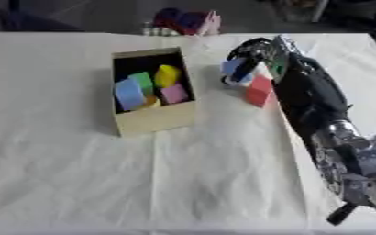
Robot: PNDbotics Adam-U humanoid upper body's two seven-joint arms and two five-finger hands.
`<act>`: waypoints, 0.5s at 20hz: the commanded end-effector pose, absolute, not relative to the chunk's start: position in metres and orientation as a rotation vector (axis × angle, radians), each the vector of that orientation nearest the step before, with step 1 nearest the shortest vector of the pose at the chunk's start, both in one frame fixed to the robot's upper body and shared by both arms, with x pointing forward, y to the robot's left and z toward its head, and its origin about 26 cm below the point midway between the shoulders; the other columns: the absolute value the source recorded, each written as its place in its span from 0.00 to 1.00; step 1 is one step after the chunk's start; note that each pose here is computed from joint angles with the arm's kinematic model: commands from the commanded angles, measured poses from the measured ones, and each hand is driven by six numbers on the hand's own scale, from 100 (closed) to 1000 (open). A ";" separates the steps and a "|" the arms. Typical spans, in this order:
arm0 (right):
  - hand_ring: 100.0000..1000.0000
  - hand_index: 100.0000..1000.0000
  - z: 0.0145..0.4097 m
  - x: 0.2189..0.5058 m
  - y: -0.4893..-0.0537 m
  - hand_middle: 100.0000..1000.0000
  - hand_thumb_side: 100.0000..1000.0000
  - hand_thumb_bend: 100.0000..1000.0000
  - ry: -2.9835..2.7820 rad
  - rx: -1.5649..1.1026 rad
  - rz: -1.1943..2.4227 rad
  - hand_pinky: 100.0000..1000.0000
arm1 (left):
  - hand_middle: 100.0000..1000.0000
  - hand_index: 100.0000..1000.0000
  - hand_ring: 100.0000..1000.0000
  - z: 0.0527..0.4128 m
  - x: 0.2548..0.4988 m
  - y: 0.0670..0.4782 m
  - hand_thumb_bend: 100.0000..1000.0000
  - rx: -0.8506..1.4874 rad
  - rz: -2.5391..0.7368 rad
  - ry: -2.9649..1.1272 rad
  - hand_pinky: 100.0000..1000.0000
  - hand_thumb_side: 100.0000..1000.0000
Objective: Pick up objects on the table and place them in the box.
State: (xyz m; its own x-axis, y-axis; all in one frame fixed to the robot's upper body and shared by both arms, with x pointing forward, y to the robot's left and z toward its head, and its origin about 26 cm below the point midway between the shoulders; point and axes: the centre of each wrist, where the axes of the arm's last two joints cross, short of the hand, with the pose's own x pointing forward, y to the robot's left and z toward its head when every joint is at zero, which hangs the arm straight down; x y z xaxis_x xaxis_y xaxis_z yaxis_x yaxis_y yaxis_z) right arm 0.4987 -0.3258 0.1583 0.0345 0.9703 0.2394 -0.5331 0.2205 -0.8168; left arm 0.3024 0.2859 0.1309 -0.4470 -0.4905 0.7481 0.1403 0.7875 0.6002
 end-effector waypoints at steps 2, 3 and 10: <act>0.46 0.79 0.184 0.498 -0.337 0.52 0.10 0.05 -1.033 -0.714 1.195 0.66 | 0.62 0.82 0.62 0.138 0.301 0.288 0.09 0.288 -0.746 -1.922 0.83 0.61; 0.43 0.77 0.190 0.499 -0.336 0.50 0.08 0.04 -1.073 -0.732 1.188 0.63 | 0.62 0.82 0.62 0.138 0.301 0.288 0.09 0.288 -0.746 -1.922 0.83 0.61; 0.41 0.77 0.239 0.499 -0.308 0.49 0.06 0.00 -1.376 -0.793 1.246 0.63 | 0.62 0.82 0.62 0.137 0.301 0.289 0.09 0.288 -0.745 -1.920 0.83 0.61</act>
